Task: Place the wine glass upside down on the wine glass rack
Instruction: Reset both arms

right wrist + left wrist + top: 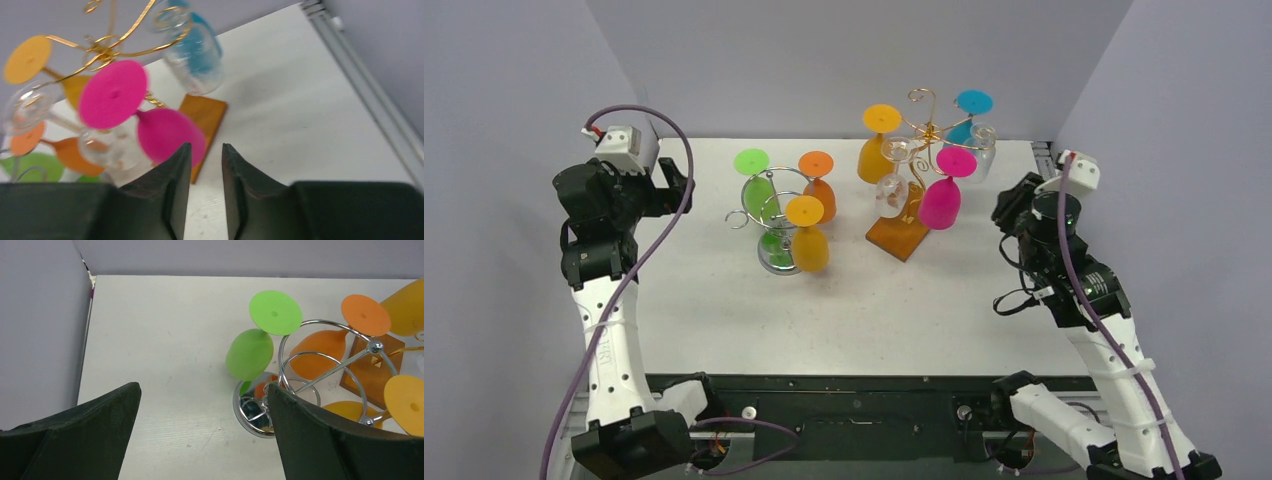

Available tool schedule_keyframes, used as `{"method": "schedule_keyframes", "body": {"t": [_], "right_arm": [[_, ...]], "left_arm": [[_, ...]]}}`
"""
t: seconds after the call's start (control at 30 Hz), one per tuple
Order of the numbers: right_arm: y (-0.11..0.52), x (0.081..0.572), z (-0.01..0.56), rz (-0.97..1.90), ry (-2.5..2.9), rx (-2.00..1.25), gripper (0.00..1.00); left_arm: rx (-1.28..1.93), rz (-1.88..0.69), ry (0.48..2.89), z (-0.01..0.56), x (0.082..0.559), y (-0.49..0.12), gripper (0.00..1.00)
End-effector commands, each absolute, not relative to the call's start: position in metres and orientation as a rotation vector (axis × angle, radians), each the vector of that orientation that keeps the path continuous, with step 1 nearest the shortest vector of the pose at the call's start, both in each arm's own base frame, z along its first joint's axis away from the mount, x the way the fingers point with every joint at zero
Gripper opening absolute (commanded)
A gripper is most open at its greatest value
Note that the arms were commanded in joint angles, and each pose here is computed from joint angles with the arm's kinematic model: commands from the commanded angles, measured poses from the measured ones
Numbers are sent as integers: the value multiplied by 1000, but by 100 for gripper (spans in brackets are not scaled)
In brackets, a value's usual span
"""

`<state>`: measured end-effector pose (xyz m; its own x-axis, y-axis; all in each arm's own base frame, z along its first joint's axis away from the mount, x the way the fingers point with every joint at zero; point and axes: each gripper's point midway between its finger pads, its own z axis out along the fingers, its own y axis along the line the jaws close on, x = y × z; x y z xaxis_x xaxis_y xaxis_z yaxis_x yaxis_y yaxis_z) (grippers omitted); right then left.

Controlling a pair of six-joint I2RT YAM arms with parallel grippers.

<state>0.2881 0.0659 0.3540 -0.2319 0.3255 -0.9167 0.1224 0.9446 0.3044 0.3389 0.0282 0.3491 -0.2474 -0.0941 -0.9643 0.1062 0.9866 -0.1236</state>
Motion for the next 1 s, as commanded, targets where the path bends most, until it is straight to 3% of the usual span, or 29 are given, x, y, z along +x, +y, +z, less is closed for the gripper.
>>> {"method": "schedule_keyframes", "body": {"t": [0.0, 0.1, 0.23, 0.3, 0.4, 0.47, 0.73, 0.97], "right_arm": [[10, 296, 332, 94, 1762, 540, 16], [-24, 308, 288, 45, 1795, 681, 5], [-83, 314, 235, -96, 1730, 944, 2], [-103, 316, 217, -157, 1684, 1022, 11], [-124, 324, 201, -210, 1634, 1065, 48], [-130, 330, 188, -245, 1650, 1051, 62], [-127, 354, 126, -290, 1811, 942, 74], [-133, 349, 115, -382, 1749, 896, 75]], "left_arm": [[0, -142, 1773, 347, 355, 41, 96], [-56, -107, 1836, 318, 367, 55, 96], [-95, -102, 1895, 277, 375, 61, 96], [-101, -103, 1913, 258, 377, 62, 96], [-127, -109, 1936, 230, 380, 63, 96], [-159, -104, 1939, 217, 384, 65, 96], [-199, -176, 1936, 168, 400, 58, 96], [-99, -225, 1935, 123, 404, 30, 96]]}}
